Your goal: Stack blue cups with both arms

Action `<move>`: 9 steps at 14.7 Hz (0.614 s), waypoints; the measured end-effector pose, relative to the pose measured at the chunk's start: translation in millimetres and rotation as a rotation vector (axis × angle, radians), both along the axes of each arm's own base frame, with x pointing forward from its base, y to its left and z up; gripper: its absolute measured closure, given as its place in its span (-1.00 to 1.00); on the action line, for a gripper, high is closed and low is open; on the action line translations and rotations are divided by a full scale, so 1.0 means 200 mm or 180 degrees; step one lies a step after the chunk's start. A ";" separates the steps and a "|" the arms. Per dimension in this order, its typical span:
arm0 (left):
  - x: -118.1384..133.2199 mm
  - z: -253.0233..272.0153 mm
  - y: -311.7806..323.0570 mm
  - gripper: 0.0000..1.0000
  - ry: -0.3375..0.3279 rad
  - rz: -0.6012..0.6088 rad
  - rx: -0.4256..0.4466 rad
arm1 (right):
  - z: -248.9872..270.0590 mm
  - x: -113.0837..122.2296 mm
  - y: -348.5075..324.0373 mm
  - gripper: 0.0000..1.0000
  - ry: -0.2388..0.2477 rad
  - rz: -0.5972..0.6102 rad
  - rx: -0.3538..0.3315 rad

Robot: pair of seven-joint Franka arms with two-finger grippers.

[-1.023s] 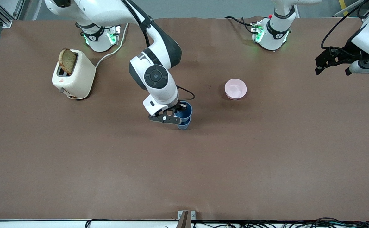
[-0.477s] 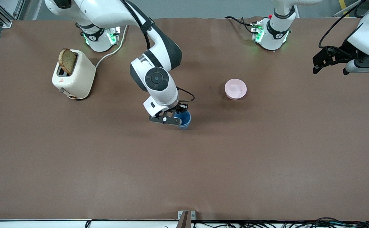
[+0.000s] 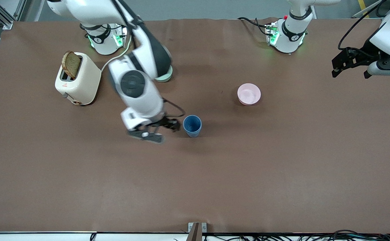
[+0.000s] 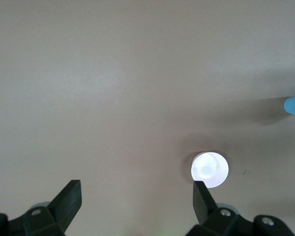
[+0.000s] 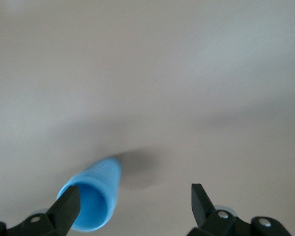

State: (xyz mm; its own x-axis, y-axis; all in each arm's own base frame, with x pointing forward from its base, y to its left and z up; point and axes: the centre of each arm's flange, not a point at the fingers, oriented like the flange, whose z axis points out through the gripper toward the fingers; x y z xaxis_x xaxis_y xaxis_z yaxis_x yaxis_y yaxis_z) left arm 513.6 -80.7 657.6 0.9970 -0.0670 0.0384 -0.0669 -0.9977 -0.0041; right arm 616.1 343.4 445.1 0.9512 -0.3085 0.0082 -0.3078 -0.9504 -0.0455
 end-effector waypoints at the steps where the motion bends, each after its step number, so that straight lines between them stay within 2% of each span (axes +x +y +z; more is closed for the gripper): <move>1: 0.00 0.00 0.00 -1.00 -0.0004 0.0001 0.0000 | 0.13 0.04 -0.19 -1.00 -0.0006 -0.0068 -0.0042; 2: 0.00 0.01 0.00 -1.00 -0.0007 0.0002 -0.0001 | 0.25 0.06 -0.37 -1.00 0.0026 -0.0113 -0.0084; 5: 0.00 0.01 0.00 -1.00 -0.0012 0.0004 -0.0001 | 0.46 0.04 -0.84 -0.96 0.0280 -0.0314 -0.0225; 9: 0.00 0.01 0.00 -1.00 -0.0013 0.0005 -0.0001 | 0.67 0.00 -1.39 -1.00 0.0305 -0.0203 -0.0300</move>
State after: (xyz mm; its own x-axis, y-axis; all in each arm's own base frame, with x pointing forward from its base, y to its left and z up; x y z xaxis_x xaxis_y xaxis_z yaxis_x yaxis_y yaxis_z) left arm 512.9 -79.8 659.3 0.9969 -0.0655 0.0424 -0.0654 -0.9979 -0.0039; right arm 617.0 66.3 578.8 0.9275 -0.3705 -0.0499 -0.3664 -0.9274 0.0756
